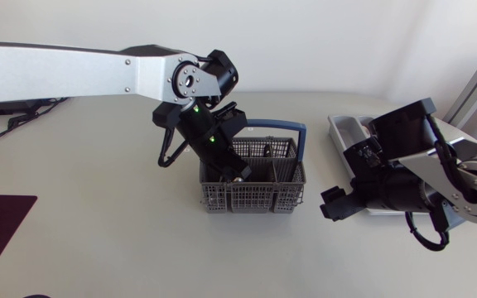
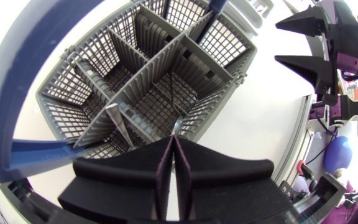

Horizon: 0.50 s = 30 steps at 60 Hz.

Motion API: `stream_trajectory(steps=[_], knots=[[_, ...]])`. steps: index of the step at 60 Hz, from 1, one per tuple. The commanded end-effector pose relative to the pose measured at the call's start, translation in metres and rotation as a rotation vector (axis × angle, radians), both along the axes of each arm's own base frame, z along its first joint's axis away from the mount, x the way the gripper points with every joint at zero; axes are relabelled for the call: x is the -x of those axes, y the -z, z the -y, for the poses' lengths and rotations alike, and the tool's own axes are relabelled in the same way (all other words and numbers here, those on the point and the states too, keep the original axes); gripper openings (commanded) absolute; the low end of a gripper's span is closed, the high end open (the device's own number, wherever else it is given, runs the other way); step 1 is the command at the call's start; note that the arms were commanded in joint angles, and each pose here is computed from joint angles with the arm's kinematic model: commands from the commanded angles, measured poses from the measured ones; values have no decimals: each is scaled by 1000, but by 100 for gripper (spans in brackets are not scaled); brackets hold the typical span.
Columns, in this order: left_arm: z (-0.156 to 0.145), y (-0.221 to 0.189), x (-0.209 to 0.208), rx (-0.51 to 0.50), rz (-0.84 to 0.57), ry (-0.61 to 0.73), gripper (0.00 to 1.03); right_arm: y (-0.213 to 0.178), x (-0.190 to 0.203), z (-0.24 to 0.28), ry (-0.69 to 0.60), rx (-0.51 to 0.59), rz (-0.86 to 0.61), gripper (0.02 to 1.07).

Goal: Sort the cutlery from the basket into the organizer compartments.

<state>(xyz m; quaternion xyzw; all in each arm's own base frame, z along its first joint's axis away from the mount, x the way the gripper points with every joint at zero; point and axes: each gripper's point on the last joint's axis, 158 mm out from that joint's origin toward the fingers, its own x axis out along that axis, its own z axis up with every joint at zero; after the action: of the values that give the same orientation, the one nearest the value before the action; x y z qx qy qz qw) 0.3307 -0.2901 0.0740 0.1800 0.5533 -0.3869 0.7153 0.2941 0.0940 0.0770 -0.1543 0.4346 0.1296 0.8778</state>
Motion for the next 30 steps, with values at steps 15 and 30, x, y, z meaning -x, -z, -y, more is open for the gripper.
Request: stream_trajectory(steps=[15,30], knots=[[0,5,12,-17,-13,41,7,6,5,3,-2,7,-4,88],[10,10,18,-23,-19,69,20,8,7,5,-2,9,-8,88]])
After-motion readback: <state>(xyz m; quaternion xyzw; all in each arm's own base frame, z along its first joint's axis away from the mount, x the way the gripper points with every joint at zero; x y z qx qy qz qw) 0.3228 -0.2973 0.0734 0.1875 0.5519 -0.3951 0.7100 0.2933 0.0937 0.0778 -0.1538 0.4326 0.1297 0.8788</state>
